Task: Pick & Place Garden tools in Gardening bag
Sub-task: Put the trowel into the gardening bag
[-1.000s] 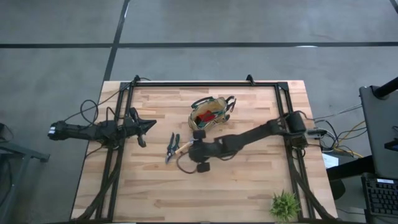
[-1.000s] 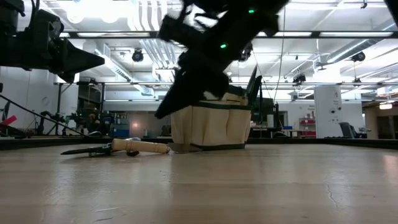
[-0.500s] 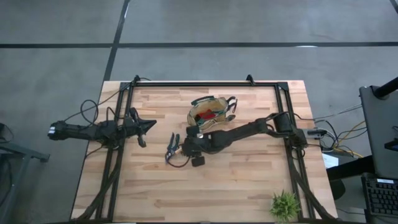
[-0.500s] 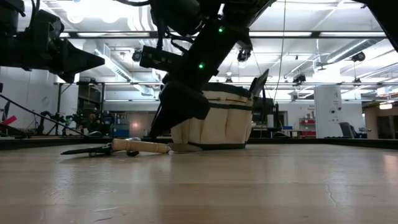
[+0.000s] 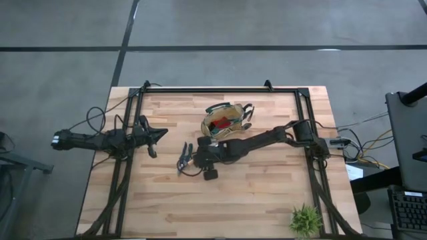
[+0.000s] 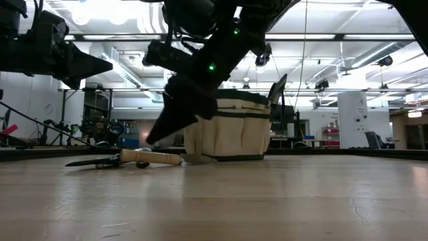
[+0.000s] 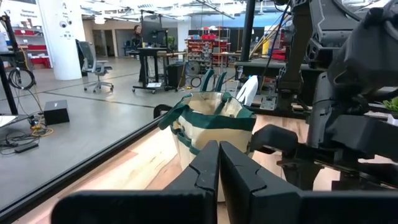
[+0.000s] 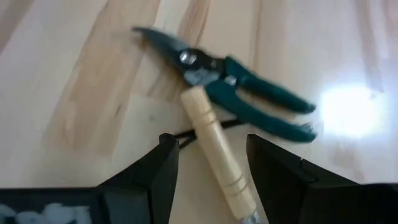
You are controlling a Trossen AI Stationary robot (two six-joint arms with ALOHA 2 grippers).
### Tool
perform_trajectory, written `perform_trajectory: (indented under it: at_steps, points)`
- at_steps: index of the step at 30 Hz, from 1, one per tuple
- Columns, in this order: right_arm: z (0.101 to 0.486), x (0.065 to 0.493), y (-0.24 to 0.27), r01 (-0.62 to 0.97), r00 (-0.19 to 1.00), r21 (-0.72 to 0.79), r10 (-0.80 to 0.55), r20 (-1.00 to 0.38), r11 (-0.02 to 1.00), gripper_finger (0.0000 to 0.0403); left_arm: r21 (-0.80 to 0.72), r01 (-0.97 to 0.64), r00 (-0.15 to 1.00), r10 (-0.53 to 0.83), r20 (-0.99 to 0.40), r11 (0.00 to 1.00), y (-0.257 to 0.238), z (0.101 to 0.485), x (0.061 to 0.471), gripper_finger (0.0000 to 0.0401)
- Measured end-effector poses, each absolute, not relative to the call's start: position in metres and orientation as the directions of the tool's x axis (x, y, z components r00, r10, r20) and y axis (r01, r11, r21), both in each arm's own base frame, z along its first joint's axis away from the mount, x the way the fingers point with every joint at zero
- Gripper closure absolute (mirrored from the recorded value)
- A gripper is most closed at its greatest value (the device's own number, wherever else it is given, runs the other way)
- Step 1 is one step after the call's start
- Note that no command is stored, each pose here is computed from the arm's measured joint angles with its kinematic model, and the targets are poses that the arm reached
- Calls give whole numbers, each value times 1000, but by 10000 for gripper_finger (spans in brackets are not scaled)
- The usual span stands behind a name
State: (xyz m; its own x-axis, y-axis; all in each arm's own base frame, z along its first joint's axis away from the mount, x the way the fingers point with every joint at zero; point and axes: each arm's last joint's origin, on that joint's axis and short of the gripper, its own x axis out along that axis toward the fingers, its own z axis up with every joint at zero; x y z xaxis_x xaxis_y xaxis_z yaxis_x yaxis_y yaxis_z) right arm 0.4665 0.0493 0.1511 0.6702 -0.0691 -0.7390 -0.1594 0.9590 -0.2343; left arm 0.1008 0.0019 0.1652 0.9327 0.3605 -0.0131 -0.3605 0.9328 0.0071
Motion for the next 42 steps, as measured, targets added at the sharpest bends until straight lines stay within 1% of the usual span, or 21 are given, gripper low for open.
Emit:
perform_trajectory:
  at_steps: [4, 10, 14, 21, 28, 33, 40, 41, 42]
  points:
    - [153, 469, 50, -150, 696, -249, -77, -714, 957, 220, 7, -361, 933, 361, -13, 933, 2, 165, 101, 384]
    - [154, 471, 53, -148, 724, -156, 0, -690, 977, 220, 7, -360, 933, 360, -13, 933, 2, 165, 101, 384]
    - [151, 472, 56, -124, 729, -209, -54, -682, 970, 220, 7, -361, 933, 361, -13, 933, 2, 165, 101, 384]
    - [120, 475, 50, -104, 689, -210, -82, -720, 972, 220, 7, -361, 933, 361, -14, 933, 2, 165, 101, 384]
    - [115, 477, 43, -86, 682, -203, -91, -725, 975, 225, 8, -361, 932, 361, -14, 933, 2, 165, 101, 383]
    - [115, 477, 42, -85, 680, -203, -92, -728, 976, 254, 7, -361, 933, 361, -14, 933, 2, 165, 101, 385]
    - [115, 476, 43, -100, 678, -189, -73, -732, 977, 340, 8, -360, 933, 360, -14, 933, 2, 165, 101, 383]
    - [115, 477, 43, -104, 678, -185, -67, -732, 977, 349, 8, -361, 933, 361, -14, 933, 2, 165, 101, 383]
    - [115, 476, 43, -107, 678, -182, -62, -732, 977, 351, 8, -360, 933, 360, -14, 933, 2, 165, 101, 384]
